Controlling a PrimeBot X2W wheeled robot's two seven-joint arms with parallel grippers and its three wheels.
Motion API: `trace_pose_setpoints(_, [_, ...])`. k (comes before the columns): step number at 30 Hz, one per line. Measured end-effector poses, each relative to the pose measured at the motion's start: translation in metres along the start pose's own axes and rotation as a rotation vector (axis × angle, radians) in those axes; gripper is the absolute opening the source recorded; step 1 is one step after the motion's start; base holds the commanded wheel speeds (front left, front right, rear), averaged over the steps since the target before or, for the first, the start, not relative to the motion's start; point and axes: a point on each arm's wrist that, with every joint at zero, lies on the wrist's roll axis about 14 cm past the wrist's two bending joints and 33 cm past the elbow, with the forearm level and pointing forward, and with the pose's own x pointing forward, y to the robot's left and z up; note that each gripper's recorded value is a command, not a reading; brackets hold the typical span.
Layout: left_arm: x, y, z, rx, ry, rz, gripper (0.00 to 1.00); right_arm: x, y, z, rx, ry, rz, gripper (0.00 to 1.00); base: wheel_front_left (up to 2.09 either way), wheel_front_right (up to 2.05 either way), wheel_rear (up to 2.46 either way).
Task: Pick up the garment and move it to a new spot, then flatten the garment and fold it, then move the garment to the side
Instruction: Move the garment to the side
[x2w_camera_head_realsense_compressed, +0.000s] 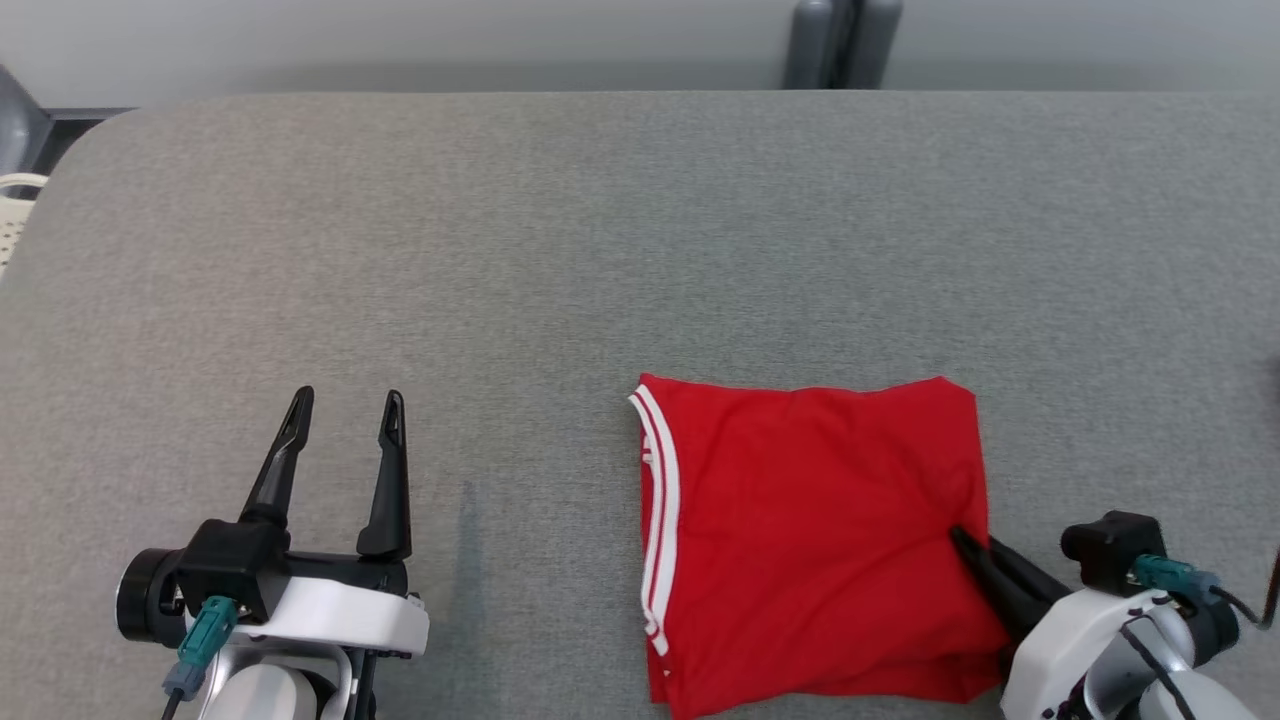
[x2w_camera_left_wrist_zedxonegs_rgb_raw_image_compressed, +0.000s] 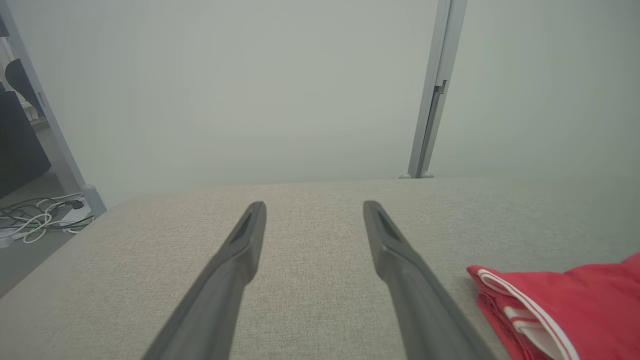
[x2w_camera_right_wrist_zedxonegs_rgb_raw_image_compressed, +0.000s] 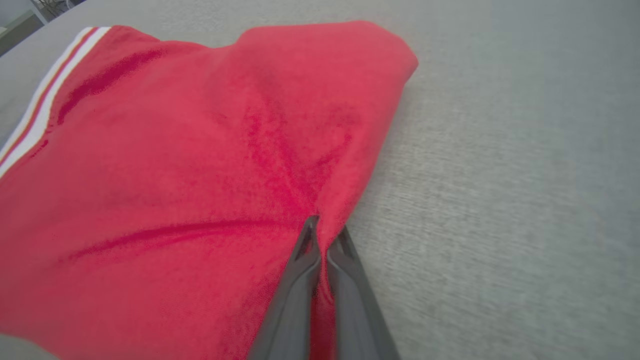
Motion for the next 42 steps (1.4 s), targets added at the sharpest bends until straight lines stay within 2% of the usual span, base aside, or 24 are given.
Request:
trace_pose_setpoints(12, [0.033, -0.066, -0.005, -0.025, -0.012, -0.194, 1.00, -0.080, -0.112, 0.006, -0.067, -0.042, -0.320, 0.00, 0.00, 0.00, 0.00])
trace_pose_setpoints(19, [0.055, -0.112, -0.003, -0.019, -0.023, -0.332, 1.00, -0.107, -0.151, 0.052, -0.145, -0.140, -0.433, 0.00, 0.00, 0.00, 0.00])
trace_pose_setpoints(23, [0.066, -0.137, -0.007, -0.021, -0.022, -0.408, 1.00, -0.124, -0.186, 0.081, -0.198, -0.188, -0.522, 0.00, 0.00, 0.00, 0.00])
trace_pose_setpoints(30, [0.079, -0.164, -0.022, -0.022, 0.004, -0.494, 1.00, -0.145, -0.244, 0.121, -0.194, -0.285, -0.677, 0.00, 0.00, 0.00, 0.00])
trace_pose_setpoints(36, [0.085, -0.173, -0.041, -0.023, 0.041, -0.528, 1.00, -0.172, -0.295, 0.121, -0.136, -0.291, -0.844, 0.00, 0.00, 0.00, 0.00])
trace_pose_setpoints(41, [0.092, -0.173, -0.052, -0.017, 0.052, -0.538, 1.00, -0.169, -0.316, 0.099, -0.090, -0.224, -0.900, 0.00, 0.00, 0.00, 0.00])
trace_pose_setpoints(42, [0.093, -0.173, -0.054, -0.015, 0.057, -0.539, 1.00, -0.168, -0.320, 0.094, -0.081, -0.206, -0.912, 0.37, 0.00, 0.00, 0.00])
